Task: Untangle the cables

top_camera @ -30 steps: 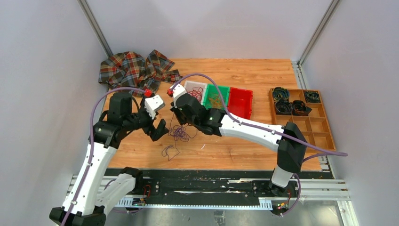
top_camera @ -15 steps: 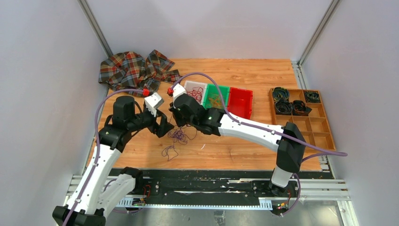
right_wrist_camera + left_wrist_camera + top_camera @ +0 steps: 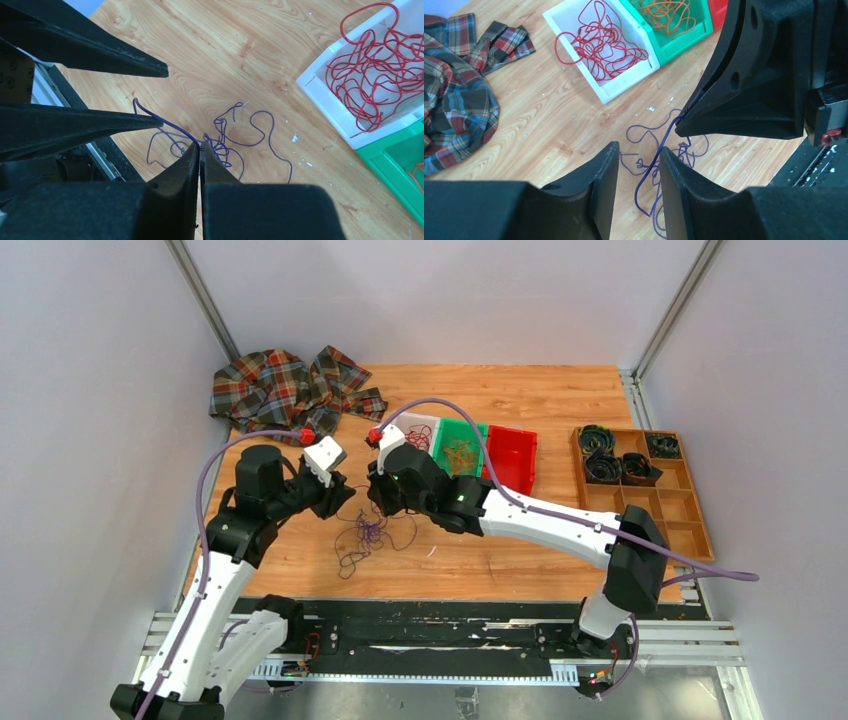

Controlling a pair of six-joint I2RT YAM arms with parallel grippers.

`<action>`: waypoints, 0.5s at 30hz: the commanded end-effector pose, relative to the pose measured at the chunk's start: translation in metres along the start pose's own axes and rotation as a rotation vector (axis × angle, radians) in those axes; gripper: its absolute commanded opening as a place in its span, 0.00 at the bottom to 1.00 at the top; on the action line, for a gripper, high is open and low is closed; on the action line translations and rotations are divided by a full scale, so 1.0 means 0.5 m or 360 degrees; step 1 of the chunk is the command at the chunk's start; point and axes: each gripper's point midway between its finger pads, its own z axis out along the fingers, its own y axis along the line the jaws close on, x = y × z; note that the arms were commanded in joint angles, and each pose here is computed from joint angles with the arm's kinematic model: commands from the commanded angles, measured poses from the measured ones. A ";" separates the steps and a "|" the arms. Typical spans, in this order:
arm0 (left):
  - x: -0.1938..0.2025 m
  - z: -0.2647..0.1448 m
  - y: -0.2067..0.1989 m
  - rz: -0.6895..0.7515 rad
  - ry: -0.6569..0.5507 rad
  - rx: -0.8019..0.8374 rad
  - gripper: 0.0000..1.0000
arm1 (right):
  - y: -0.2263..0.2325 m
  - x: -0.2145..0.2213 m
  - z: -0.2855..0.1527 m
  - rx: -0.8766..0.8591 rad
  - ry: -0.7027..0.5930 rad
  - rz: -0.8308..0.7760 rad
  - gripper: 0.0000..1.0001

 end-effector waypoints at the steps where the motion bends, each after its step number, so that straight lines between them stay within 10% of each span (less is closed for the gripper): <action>1: 0.009 0.000 -0.006 0.0136 0.0023 0.0053 0.41 | 0.025 -0.028 -0.016 -0.0123 -0.0084 0.0036 0.01; 10: 0.011 0.004 -0.005 0.0364 0.0078 0.0129 0.41 | 0.045 -0.038 -0.029 -0.0246 -0.0136 0.0013 0.01; 15: -0.009 0.000 0.023 0.0420 0.0047 0.0005 0.11 | 0.050 -0.039 -0.029 -0.0309 -0.0173 0.0021 0.01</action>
